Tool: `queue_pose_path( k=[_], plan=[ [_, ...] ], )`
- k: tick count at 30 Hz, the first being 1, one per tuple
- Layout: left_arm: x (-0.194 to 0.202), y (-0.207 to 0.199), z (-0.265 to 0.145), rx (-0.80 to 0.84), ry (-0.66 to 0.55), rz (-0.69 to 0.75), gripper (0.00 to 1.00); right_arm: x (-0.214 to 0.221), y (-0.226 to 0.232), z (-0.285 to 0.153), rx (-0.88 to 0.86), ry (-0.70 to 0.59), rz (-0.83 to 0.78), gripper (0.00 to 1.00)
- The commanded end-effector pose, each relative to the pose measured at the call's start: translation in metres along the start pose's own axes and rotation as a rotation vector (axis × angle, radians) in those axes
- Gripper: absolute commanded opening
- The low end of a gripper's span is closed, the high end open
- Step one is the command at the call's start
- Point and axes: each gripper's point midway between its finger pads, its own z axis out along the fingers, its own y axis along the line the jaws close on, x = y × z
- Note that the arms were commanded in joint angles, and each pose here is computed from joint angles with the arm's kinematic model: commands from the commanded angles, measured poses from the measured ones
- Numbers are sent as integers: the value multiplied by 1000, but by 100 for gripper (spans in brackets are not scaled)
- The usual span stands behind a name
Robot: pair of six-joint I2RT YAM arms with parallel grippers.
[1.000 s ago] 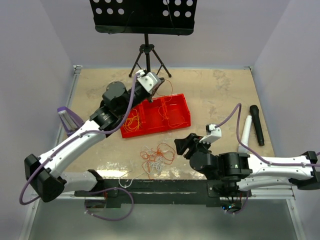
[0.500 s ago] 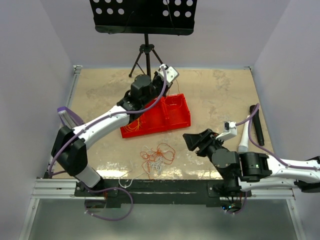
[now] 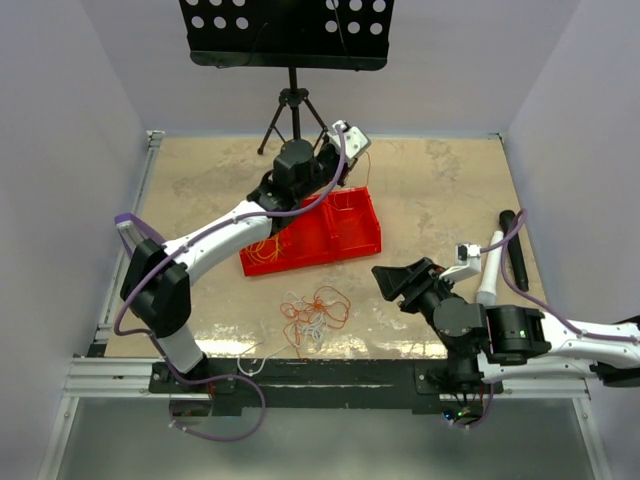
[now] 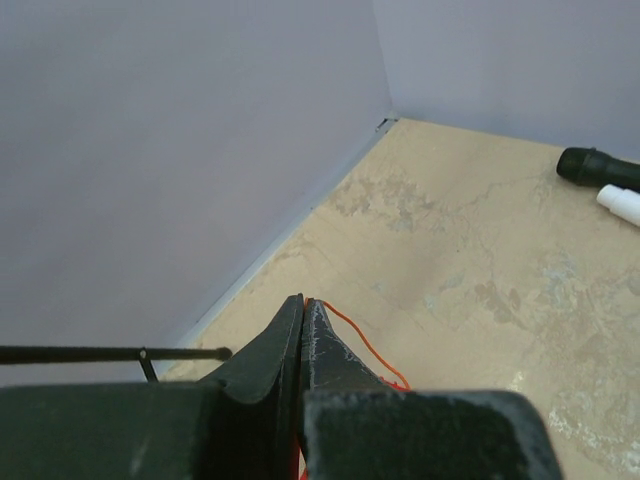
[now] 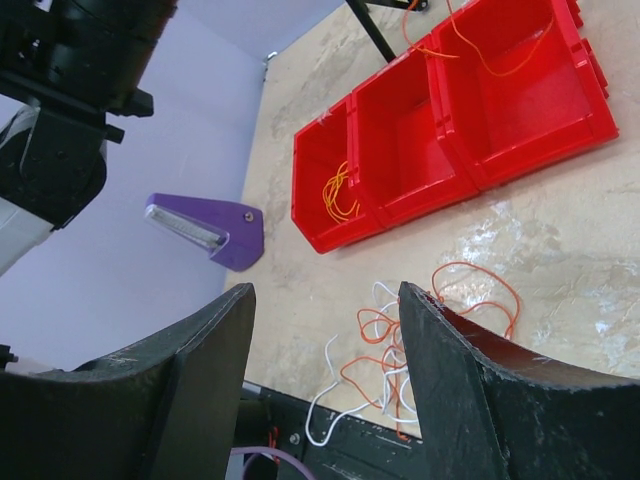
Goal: Untangle the cables
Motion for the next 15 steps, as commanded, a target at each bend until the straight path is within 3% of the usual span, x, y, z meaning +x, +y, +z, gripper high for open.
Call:
queue_pose_path(
  k=[1,8,15],
  plan=[
    [-48,-10,10,55,-129,21,0,-12,-1,0,6,-51,27,64],
    [-62,-22,10,81,-158,42,0,-8,-4,-1,9,-39,35,64],
    [-37,-16,0,23,-95,64,0,-11,-5,-2,9,-39,43,64]
  ],
)
